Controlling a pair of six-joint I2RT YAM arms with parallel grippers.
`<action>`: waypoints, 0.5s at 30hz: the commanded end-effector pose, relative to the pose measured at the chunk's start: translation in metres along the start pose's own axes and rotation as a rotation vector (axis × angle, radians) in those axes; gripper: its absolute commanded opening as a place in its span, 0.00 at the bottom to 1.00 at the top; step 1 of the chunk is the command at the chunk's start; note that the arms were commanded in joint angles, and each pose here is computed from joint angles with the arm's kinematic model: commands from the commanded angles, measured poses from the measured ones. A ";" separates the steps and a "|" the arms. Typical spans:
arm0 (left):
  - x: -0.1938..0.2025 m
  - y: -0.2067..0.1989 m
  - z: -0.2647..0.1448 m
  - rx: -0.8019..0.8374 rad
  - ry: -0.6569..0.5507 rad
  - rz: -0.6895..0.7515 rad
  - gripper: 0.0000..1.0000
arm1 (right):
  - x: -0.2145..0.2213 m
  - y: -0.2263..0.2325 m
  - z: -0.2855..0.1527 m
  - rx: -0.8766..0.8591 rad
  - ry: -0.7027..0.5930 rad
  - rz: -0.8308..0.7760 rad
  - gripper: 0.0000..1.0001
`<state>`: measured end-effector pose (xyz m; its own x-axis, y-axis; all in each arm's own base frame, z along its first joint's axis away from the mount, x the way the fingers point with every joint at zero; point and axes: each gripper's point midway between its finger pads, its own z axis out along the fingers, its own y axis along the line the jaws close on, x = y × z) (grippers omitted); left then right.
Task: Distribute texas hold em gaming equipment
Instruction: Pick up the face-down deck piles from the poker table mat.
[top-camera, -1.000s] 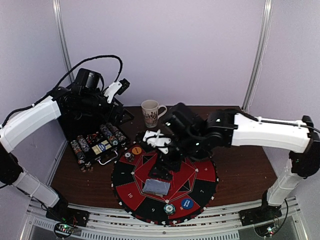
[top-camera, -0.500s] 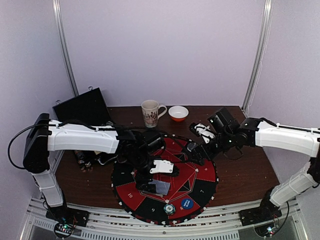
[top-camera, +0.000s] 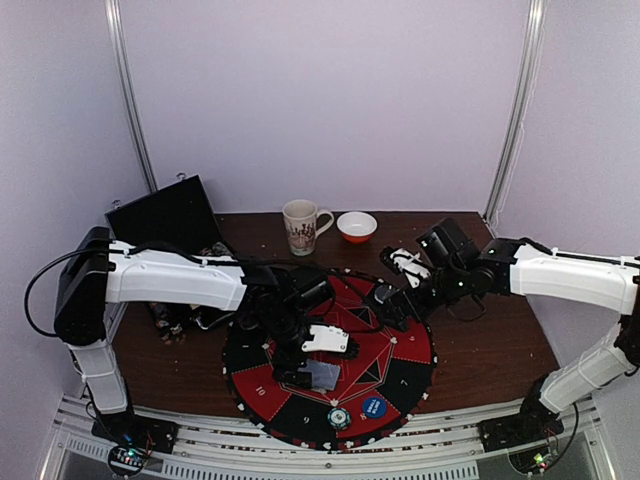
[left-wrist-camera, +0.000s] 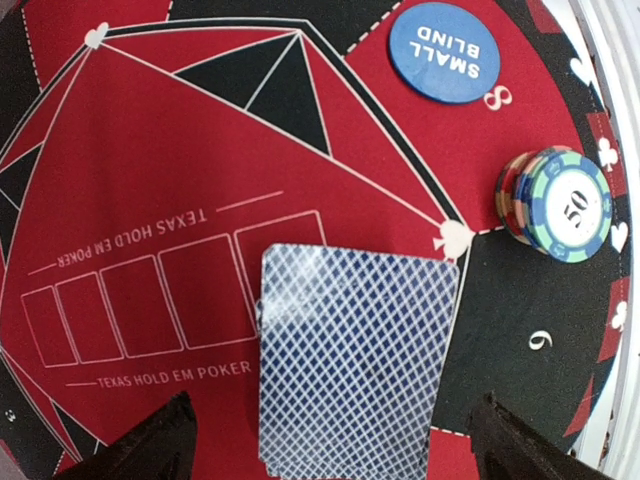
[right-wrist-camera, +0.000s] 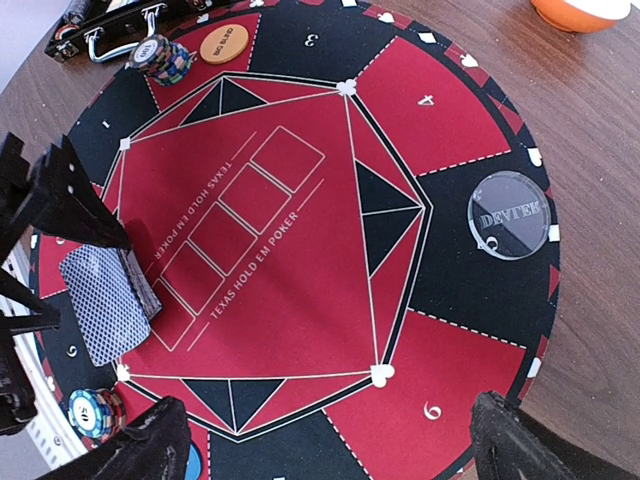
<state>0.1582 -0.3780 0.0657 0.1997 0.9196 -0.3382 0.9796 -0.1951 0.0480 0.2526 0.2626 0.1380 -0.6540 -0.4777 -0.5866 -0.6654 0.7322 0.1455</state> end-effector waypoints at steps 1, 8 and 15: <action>0.005 -0.010 0.017 0.046 0.003 0.000 0.98 | 0.003 -0.002 0.002 -0.006 0.005 0.006 1.00; 0.012 0.002 0.032 -0.014 0.026 -0.017 0.98 | 0.003 -0.005 0.003 0.003 0.010 0.017 1.00; 0.028 0.002 0.047 -0.016 0.092 -0.031 0.82 | 0.002 -0.007 0.003 0.008 0.006 0.027 1.00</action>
<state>0.1622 -0.3705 0.0244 0.1763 0.9454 -0.2742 0.9843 -0.1718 0.0408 0.2551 0.2606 0.1373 -0.6602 -0.4710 -0.5850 -0.6576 0.7388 0.1473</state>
